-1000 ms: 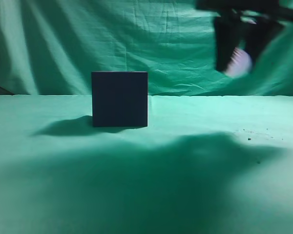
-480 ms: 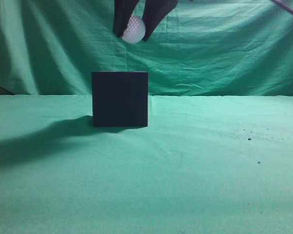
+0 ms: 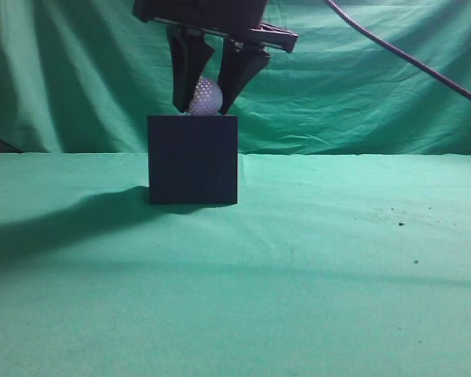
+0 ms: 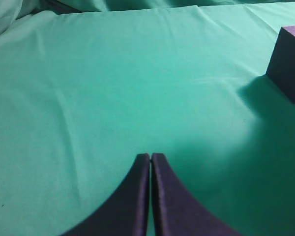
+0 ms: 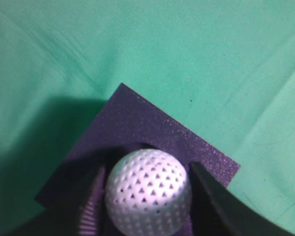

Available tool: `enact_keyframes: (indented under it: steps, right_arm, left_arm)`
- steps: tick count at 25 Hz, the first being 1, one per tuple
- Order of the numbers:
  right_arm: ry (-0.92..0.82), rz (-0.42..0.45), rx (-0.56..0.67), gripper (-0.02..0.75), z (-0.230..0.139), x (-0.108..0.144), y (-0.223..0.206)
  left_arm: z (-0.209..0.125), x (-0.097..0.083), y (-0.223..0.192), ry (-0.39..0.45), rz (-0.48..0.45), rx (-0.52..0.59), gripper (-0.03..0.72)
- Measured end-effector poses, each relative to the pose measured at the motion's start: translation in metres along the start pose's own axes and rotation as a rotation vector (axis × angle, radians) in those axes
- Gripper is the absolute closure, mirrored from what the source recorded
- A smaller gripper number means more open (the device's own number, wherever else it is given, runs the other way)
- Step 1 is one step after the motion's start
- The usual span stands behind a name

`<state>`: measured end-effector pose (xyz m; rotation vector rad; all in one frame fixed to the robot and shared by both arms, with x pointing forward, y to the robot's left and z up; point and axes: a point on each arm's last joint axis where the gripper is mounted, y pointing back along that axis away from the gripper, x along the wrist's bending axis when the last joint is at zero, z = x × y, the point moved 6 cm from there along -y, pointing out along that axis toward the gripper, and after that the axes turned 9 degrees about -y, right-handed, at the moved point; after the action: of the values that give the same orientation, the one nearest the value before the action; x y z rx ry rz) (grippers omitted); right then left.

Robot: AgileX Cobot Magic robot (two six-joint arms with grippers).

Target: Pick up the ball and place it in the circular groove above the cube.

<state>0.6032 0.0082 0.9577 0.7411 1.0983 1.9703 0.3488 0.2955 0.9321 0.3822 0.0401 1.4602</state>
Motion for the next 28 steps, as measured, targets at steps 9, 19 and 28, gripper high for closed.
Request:
enact_keyframes:
  steps: [9,19,28]
  right_arm:
    - [0.018,0.012,-0.018,0.140,0.008,0.003,0.007]
    - [0.013,-0.052,0.032,0.665,0.026,0.003,0.098]
    - [-0.029,-0.027,-0.123,0.738,-0.008,0.008,0.223]
  left_arm:
    - [0.000,0.000,0.000,0.000,0.000,0.000,0.688]
    - [0.000,0.000,0.000,0.000,0.000,0.000,0.688]
    - [0.000,0.000,0.000,0.000,0.000,0.000,0.688]
